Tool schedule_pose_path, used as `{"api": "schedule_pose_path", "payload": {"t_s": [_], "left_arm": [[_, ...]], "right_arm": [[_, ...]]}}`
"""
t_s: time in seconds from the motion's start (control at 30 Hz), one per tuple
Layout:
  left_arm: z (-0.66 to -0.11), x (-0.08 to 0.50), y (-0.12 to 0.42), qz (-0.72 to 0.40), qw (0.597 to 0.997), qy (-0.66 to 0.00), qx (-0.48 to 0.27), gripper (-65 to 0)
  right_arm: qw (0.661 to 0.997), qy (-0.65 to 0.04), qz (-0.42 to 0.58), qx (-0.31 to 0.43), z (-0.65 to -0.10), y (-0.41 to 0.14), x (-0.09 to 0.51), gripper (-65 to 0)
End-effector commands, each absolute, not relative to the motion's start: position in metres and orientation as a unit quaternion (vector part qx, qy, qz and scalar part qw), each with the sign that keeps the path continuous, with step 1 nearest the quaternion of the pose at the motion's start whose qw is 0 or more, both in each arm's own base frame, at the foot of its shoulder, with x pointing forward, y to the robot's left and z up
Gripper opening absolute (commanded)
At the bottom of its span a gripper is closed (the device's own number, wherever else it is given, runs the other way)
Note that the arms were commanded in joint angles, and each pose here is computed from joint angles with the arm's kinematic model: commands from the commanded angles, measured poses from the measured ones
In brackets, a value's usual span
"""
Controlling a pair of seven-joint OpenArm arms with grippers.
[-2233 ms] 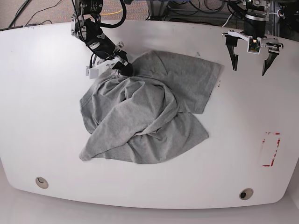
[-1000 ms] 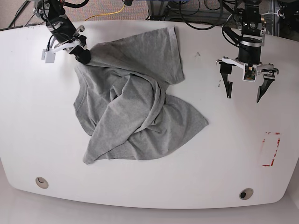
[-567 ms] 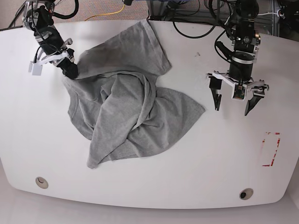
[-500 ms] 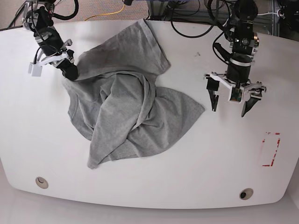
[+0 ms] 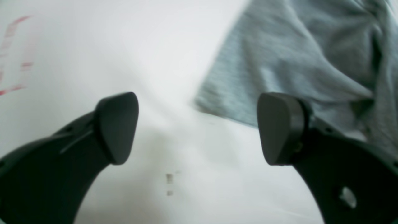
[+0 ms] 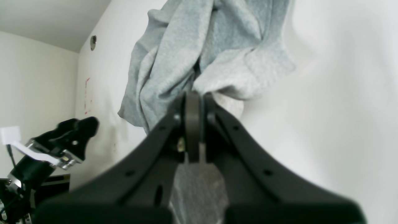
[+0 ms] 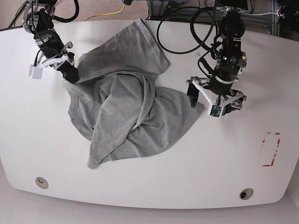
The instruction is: Layout the t-shirt on the table in an organized manner, then fold the t-shirt properly
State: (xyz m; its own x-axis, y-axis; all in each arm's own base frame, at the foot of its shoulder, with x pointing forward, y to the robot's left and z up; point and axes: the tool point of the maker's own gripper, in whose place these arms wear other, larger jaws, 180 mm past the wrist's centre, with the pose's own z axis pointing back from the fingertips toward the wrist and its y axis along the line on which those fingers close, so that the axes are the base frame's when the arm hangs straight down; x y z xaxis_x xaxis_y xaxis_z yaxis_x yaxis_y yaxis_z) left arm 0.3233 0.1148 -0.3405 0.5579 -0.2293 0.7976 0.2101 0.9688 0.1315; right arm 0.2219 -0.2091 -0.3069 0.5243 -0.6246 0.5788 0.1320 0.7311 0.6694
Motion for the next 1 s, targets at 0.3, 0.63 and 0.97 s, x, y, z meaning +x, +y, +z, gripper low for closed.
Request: {"api": "schedule_pose_path", "payload": {"t_s": [0.3,0.63,0.97], "left_arm": [[-0.378,0.347,0.129,-0.050,0.909,-0.414,-0.011,-5.1],[-0.392,0.352,0.123,-0.050,0.916,-0.397,-0.026,-4.9],[-0.402,0.351,0.108,-0.046,0.918,-0.386,-0.074,-5.0]], "right_arm": [[0.817,-0.450,-0.220,0.287,-0.296,-0.212,0.227,-65.0],[0.816,-0.450,-0.221,0.287,-0.296,-0.212,0.227,-65.0],[0.816,-0.449,-0.222,0.289,-0.297,-0.211,0.226,-65.0]]}}
